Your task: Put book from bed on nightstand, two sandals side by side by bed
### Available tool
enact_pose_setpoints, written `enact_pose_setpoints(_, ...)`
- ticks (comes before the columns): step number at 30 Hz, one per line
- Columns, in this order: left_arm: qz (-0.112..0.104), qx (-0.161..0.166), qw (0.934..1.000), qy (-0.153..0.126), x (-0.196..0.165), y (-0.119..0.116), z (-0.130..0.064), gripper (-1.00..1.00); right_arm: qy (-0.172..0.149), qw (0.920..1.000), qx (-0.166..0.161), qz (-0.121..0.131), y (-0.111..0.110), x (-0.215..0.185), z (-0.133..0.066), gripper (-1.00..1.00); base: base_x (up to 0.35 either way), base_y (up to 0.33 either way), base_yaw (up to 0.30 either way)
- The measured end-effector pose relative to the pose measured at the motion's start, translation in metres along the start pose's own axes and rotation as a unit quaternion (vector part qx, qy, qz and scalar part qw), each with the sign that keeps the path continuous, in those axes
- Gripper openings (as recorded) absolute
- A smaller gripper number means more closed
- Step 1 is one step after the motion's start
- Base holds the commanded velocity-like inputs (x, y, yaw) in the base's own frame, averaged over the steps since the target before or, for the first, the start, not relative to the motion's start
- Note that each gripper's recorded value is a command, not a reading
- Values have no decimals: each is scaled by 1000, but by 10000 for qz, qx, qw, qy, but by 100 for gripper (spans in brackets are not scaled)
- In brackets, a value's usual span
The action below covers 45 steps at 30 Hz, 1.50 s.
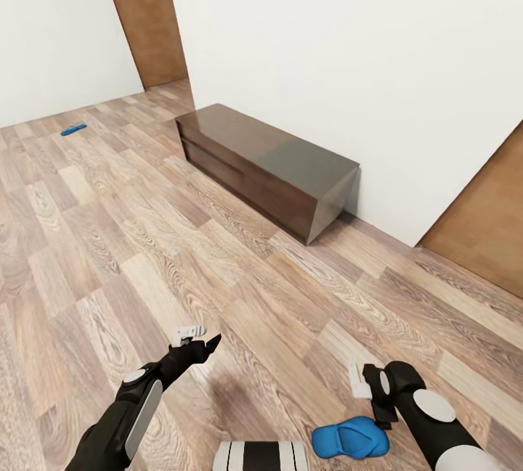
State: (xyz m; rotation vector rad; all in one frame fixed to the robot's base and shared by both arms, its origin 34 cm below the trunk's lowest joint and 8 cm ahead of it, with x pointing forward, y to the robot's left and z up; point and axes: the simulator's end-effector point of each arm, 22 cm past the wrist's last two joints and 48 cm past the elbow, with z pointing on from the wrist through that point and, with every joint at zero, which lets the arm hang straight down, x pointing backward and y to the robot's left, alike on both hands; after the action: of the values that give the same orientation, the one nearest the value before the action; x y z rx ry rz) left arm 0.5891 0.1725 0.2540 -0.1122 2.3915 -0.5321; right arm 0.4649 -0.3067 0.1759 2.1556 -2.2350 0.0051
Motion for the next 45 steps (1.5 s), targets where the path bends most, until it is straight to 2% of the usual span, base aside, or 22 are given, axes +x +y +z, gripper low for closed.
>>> enact_pose_setpoints(5, -35, -22, 9999, 91, 10, 4, 4, 100, -193, 9995, 39, -233, -5, -12, 1, 100, 0, 0, 0)
enact_pose_setpoints(8, -56, -36, 9999, 147, 17, 7, 7, 100, -239, 9993, 13, -290, -3, -14, 5, 100, 0, 0, 0)
enact_pose_setpoints(36, -259, -164, 9973, 670, 78, 28, 26, 100, -220, 9981, -509, -278, 34, -13, 52, 100, 0, 0, 0)
enact_pose_setpoints(38, -273, -172, 9970, 710, 82, 29, 27, 100, -176, 9989, -386, -214, 40, -9, 66, 100, 0, 0, 0)
enact_pose_setpoints(40, -287, -181, 9967, 744, 86, 30, 28, 100, -124, 9998, 89, -122, 39, -2, 84, 100, 0, 0, 0)
enact_pose_setpoints(42, -300, -189, 9963, 779, 91, 32, 29, 100, -101, 9995, 301, -89, 38, 0, 92, 100, 0, 0, 0)
enact_pose_setpoints(45, -321, -203, 9958, 834, 97, 34, 30, 100, -85, 9992, 397, -68, 40, 2, 99, 100, 0, 0, 0)
